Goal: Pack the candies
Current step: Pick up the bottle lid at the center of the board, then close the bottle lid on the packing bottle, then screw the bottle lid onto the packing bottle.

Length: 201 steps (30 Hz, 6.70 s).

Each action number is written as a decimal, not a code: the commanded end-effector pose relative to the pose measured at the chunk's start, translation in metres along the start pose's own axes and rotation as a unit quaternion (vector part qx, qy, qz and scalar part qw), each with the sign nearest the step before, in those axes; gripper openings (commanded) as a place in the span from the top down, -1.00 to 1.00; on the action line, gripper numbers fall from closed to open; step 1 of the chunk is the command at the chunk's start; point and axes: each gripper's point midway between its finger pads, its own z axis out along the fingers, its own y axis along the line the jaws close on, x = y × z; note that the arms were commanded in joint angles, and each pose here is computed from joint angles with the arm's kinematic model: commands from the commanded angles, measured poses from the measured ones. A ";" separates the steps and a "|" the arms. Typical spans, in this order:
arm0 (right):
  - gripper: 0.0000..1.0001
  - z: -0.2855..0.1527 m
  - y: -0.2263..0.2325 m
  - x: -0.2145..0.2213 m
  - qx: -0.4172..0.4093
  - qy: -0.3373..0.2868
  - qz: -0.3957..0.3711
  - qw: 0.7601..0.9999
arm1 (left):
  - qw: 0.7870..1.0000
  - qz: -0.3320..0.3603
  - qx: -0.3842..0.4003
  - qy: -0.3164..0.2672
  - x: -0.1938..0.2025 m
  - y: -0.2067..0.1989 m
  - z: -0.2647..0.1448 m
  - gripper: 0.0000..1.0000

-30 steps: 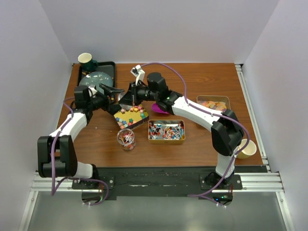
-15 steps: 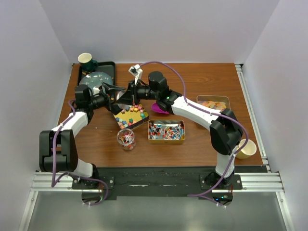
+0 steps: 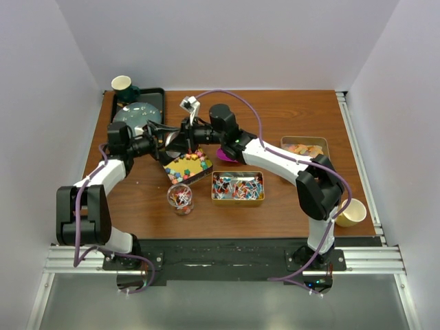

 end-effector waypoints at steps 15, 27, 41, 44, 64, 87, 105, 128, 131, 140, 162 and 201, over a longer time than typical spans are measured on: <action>-0.72 -0.014 0.017 -0.003 -0.012 0.003 -0.058 0.998 | 0.993 0.110 -0.003 -0.042 -0.003 -0.005 -0.017 -0.29; -0.97 -0.083 0.012 0.020 0.042 0.105 -0.071 0.991 | 0.897 0.424 -0.110 -0.056 -0.030 -0.005 -0.032 -0.07; -0.97 -0.111 -0.002 0.038 0.087 0.128 -0.138 0.978 | 0.688 0.685 -0.189 -0.145 0.006 0.031 -0.063 -0.02; -0.97 -0.120 -0.006 0.041 0.107 0.132 -0.152 0.974 | 0.684 0.684 -0.180 -0.178 0.020 0.039 -0.062 -0.01; -0.97 -0.203 -0.030 0.026 0.218 0.073 -0.168 0.959 | 0.740 0.595 -0.269 -0.165 0.027 0.145 -0.043 -0.15; -0.97 -0.212 -0.044 0.047 0.227 0.053 -0.184 0.955 | 0.662 0.698 -0.252 -0.106 0.072 0.157 -0.024 -0.25; -0.97 -0.226 -0.044 0.061 0.237 0.064 -0.204 0.948 | 0.598 0.773 -0.196 -0.085 0.094 0.169 0.001 -0.23; -0.97 -0.204 -0.036 0.062 0.190 0.032 -0.124 0.973 | 0.572 0.799 -0.176 -0.057 0.109 0.151 0.013 -1.00; -0.97 -0.189 -0.032 0.063 0.154 0.024 -0.095 0.983 | 0.574 0.796 -0.186 -0.053 0.108 0.156 0.009 -1.00; -0.97 -0.169 -0.042 0.078 0.143 0.049 -0.108 0.983 | 0.573 0.801 -0.162 -0.069 0.120 0.127 0.010 -1.00; 0.07 -0.107 0.033 0.107 -0.047 0.212 -0.258 0.941 | 0.665 0.665 -0.202 -0.272 0.038 0.039 -0.064 -0.96; -0.30 -0.176 -0.021 0.023 0.127 0.179 -0.233 0.947 | 0.609 0.776 -0.135 -0.092 0.102 0.192 0.010 -1.00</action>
